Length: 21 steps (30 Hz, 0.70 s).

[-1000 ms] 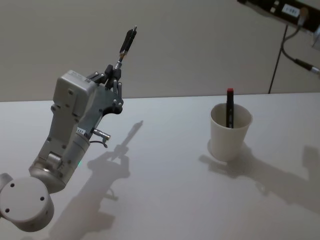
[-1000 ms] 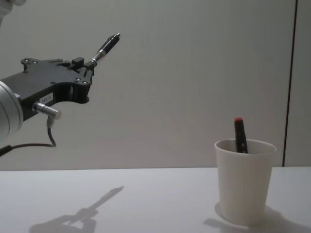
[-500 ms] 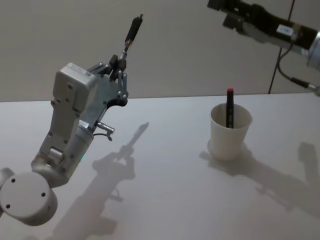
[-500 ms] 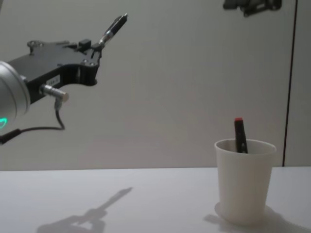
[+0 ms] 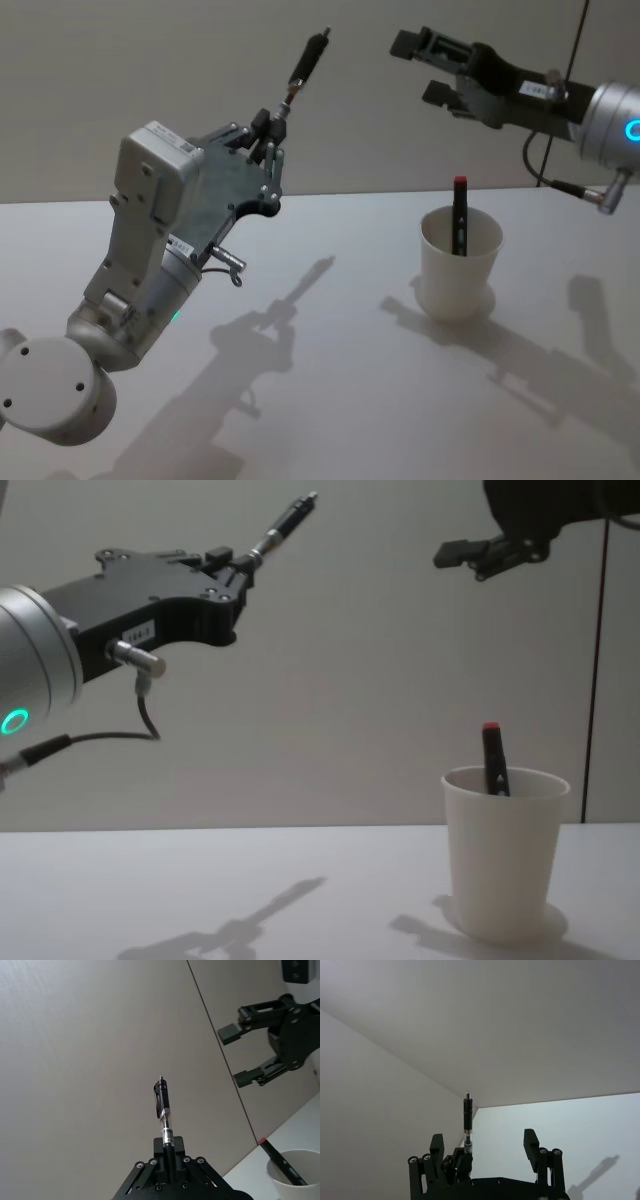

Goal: Place the pen into the pen holder.

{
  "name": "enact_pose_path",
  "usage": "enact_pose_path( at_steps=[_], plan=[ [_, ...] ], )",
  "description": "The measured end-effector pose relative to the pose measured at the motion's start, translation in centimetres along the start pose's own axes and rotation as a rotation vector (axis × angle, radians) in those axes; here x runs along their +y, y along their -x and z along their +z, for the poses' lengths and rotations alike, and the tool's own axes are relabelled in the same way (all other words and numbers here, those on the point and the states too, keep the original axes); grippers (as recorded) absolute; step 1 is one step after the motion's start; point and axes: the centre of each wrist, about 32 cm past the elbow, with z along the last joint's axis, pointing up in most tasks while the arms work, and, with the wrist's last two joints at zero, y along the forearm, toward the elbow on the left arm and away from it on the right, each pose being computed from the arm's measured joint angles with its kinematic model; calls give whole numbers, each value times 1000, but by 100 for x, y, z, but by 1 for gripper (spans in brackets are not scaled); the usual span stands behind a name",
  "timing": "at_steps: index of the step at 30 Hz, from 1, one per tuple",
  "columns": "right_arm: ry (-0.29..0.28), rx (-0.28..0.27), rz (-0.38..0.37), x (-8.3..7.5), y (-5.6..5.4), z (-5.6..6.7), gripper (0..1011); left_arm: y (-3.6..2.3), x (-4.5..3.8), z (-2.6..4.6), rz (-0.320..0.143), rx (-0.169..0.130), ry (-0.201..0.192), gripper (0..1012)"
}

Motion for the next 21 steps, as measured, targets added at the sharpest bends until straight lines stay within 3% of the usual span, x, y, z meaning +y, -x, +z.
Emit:
enact_pose_path(
  at_steps=[7,21],
  plan=[
    [14,29,1,122,42,37,1001,-26,41,-16,-82,28,-5,115],
    [57,57,-8,224,78,60,1001,-29,98,-40,-158,56,-12,114]
  ],
)
